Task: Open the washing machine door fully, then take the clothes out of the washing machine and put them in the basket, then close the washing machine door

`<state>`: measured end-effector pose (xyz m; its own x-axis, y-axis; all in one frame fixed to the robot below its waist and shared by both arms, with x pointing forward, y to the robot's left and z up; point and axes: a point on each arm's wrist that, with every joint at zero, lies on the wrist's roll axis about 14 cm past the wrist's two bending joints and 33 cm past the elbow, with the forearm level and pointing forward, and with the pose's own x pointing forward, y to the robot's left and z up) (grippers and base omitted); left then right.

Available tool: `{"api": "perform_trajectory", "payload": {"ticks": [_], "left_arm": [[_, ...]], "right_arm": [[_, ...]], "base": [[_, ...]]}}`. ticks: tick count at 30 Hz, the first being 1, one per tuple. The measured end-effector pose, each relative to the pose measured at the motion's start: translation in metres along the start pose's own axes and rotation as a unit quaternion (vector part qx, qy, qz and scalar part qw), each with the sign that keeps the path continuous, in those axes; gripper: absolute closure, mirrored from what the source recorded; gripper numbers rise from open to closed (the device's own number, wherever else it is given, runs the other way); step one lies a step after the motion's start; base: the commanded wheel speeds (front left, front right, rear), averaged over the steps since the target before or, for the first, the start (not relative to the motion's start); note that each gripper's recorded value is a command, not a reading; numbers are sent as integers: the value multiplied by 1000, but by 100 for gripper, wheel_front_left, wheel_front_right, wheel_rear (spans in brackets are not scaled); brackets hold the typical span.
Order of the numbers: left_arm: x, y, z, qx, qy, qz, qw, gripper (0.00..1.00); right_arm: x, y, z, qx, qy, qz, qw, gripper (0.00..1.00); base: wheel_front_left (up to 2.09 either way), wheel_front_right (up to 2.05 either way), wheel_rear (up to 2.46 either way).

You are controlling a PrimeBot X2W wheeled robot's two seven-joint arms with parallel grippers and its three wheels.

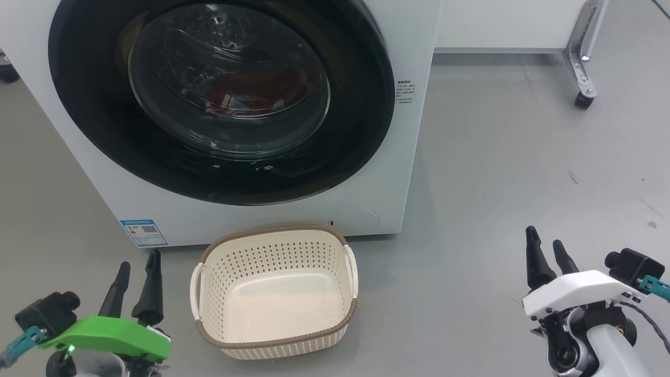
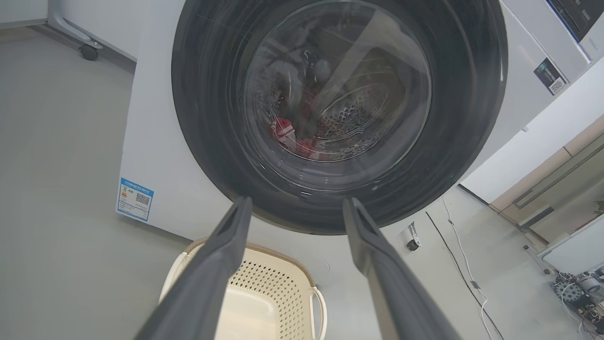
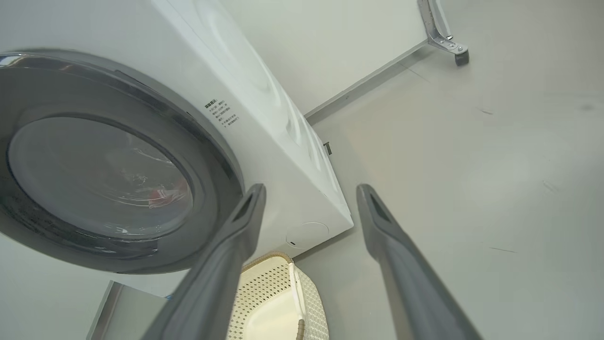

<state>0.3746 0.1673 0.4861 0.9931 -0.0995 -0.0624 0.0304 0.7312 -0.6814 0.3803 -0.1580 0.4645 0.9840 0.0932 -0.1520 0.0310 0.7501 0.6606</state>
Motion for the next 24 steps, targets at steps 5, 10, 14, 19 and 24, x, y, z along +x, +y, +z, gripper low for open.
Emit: {"api": "perform_trajectory", "payload": {"ticks": [5, 10, 14, 19, 24], "left_arm": [[0, -3, -3, 42, 2, -3, 999, 0], [0, -5, -6, 81, 4, -6, 997, 0], [-1, -4, -10, 109, 7, -7, 994, 0], [-1, -3, -12, 143, 7, -6, 990, 0], [-1, -2, -12, 167, 4, -5, 986, 0]], "right_arm": [[1, 4, -3, -44, 1, 6, 999, 0], [0, 6, -7, -85, 4, 8, 996, 0], [0, 8, -10, -117, 5, 12, 993, 0], [2, 12, -9, -156, -1, 19, 988, 0], [2, 12, -12, -186, -1, 20, 982, 0]], "base": [[0, 0, 0], [0, 0, 0], [0, 0, 0], [0, 0, 0], [0, 0, 0]]}}
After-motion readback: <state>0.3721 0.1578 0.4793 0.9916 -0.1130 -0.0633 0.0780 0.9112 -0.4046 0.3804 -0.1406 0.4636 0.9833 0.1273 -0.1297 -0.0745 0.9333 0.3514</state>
